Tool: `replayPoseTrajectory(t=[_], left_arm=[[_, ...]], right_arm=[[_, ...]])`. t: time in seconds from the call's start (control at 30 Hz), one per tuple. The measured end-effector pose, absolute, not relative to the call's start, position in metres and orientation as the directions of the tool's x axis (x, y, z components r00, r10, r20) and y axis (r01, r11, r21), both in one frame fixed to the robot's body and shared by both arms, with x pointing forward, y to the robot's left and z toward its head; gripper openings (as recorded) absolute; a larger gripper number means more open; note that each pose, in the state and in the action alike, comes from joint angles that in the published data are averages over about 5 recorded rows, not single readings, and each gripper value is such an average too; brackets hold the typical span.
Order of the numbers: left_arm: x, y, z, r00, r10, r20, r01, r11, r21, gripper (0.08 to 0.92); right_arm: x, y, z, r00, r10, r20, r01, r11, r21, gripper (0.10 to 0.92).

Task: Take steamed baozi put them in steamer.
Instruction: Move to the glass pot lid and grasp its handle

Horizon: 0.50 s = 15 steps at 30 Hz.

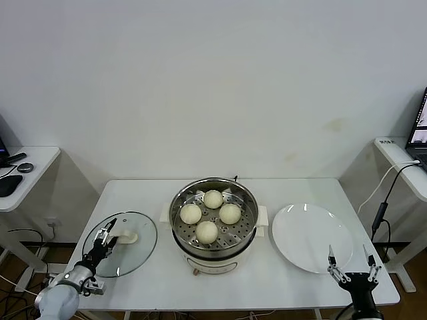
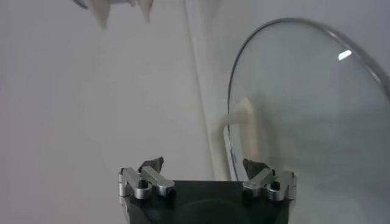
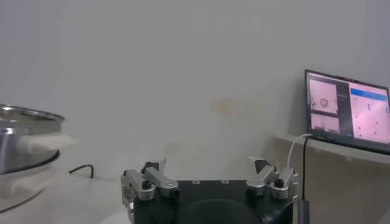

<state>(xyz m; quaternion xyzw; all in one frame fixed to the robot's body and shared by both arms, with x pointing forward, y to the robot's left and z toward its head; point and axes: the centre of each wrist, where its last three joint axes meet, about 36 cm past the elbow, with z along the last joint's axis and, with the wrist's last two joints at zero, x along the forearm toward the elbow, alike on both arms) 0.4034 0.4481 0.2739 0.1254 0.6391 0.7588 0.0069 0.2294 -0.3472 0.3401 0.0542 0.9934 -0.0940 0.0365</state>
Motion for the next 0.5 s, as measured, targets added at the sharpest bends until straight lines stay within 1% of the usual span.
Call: replayPoseTrajectory(t=[0.1, 0.2, 0.3, 0.5], left_arm=[[0.410, 0.451, 0.275, -0.969, 0.165, 0.182, 0.151, -0.185, 0.971, 0.823], [0.415, 0.453, 0.275, -0.969, 0.161, 0.187, 0.156, -0.186, 0.970, 0.801], [0.418, 0.453, 0.274, -0.968, 0.159, 0.193, 0.163, -0.184, 0.969, 0.732], [0.425, 0.452, 0.271, -0.968, 0.155, 0.199, 0.172, -0.172, 0.970, 0.558]], right_arm=[[0.228, -0.346, 0.339, -0.992, 0.101, -0.078, 0.114, 0.976, -0.185, 0.823], [0.227, -0.345, 0.337, -0.992, 0.099, -0.072, 0.111, 0.976, -0.186, 0.823], [0.227, -0.343, 0.336, -0.993, 0.096, -0.067, 0.107, 0.977, -0.186, 0.823], [0.225, -0.338, 0.333, -0.994, 0.087, -0.059, 0.097, 0.978, -0.186, 0.823]])
